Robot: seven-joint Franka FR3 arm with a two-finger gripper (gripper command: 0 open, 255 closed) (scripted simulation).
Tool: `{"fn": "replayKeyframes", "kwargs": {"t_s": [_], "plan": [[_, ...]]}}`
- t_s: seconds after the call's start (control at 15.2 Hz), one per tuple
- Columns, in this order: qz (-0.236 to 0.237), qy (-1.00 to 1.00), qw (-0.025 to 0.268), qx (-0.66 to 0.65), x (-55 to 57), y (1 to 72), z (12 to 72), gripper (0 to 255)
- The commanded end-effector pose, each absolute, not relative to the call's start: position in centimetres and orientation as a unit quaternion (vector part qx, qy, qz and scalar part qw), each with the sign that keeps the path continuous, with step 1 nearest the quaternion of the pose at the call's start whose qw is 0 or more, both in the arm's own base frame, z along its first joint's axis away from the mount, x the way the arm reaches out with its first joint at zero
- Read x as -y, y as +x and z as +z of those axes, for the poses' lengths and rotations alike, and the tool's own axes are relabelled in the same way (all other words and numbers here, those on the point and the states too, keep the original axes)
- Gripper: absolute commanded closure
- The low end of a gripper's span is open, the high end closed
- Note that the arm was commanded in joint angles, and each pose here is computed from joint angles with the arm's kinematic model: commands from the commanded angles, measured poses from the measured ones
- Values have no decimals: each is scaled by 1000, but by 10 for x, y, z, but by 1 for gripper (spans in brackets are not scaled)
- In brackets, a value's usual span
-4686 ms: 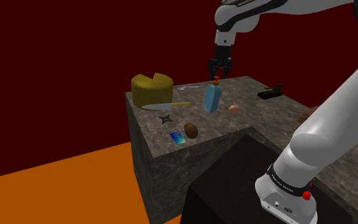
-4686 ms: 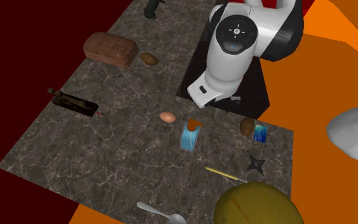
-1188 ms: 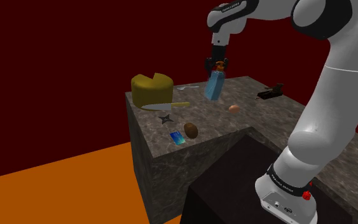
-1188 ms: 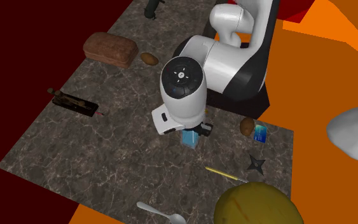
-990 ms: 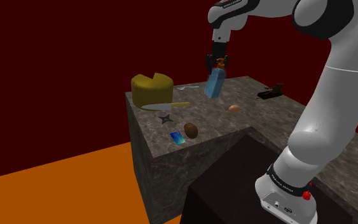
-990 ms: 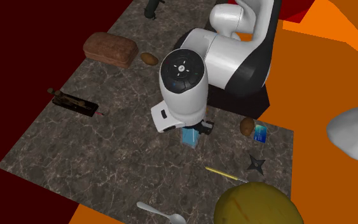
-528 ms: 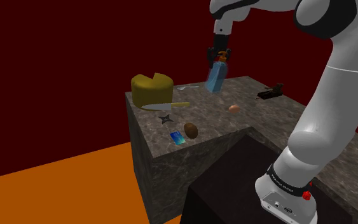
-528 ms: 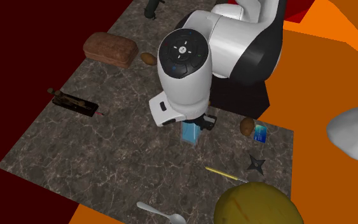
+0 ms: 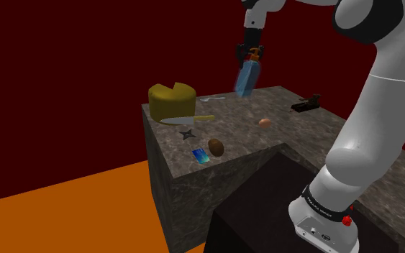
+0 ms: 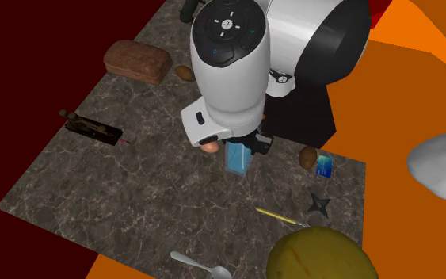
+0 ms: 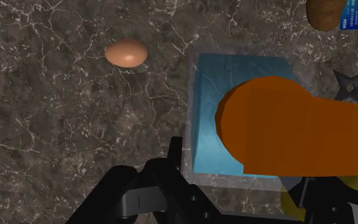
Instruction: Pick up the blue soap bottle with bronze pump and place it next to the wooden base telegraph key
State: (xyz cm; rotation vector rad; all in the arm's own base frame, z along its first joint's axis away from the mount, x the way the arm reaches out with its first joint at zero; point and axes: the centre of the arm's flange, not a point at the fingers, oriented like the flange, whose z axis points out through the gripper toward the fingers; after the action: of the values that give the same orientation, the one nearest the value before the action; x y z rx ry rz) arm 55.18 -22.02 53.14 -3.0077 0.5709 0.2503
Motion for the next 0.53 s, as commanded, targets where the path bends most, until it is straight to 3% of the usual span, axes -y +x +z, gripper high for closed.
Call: {"fn": "replayKeyframes", "kwargs": {"t_s": [0.0,0.46], "plan": [[82,-979,35,-186,220,552,542,255],[82,-979,35,-186,220,552,579,255]]}}
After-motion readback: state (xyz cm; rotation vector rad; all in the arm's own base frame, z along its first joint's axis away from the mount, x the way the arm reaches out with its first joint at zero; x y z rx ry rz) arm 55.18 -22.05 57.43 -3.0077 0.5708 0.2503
